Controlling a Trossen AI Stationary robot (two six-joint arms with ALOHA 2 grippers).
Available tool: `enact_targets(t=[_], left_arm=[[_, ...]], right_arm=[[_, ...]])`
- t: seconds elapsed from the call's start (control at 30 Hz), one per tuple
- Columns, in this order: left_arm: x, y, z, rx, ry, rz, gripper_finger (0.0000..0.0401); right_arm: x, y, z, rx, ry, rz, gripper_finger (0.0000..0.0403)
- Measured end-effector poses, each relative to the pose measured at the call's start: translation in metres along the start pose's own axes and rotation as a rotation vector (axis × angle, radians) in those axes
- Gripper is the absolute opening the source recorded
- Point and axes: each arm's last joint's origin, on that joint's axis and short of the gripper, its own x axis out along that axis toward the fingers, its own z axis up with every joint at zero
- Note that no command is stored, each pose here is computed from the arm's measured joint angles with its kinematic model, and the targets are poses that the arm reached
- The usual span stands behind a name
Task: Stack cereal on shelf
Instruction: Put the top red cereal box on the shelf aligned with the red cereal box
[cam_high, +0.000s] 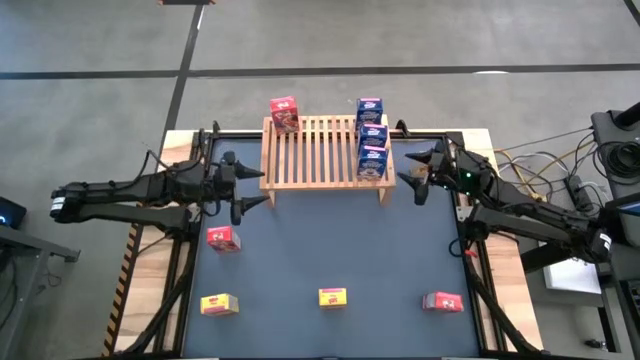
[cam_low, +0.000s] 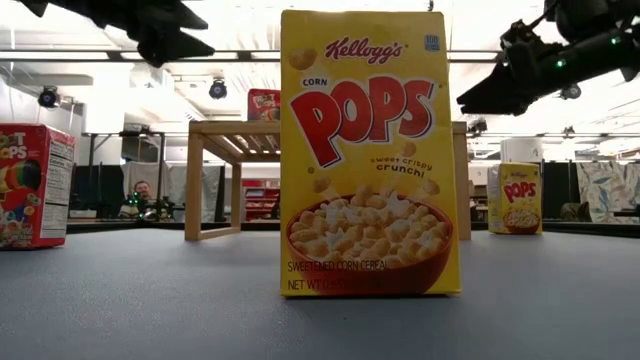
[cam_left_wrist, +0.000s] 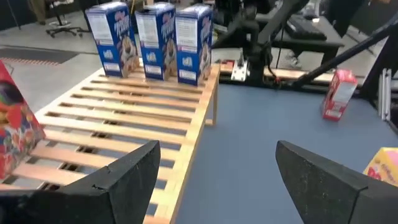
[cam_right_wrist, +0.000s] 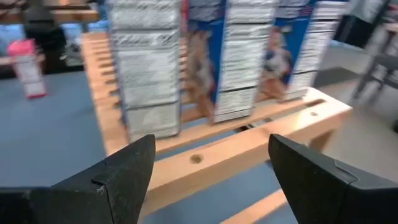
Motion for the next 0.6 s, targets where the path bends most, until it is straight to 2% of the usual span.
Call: enact_targets(t=[0.1,0.23,0.4,0.6], left_arm=[[0.001,0.001,-0.007,0.006,0.014,0.041,0.0303],[0.006,0.003,-0.015,-0.016,0.020,0.108,0.0303],[0.010,0.003,-0.024,-0.030,-0.005,0.107,0.0303],[0.010,0.003,-0.027,-0.042,0.003,0.108,0.0303]], right_arm=[[-0.001,-0.003,0.011,0.036,0.022,-0.076,0.0292],[-0.003,-0.006,0.028,0.025,0.028,-0.136,0.0283],[-0.006,-0.008,0.046,0.006,0.003,-0.159,0.0278],[-0.009,-0.011,0.053,0.002,-0.007,-0.239,0.0278]])
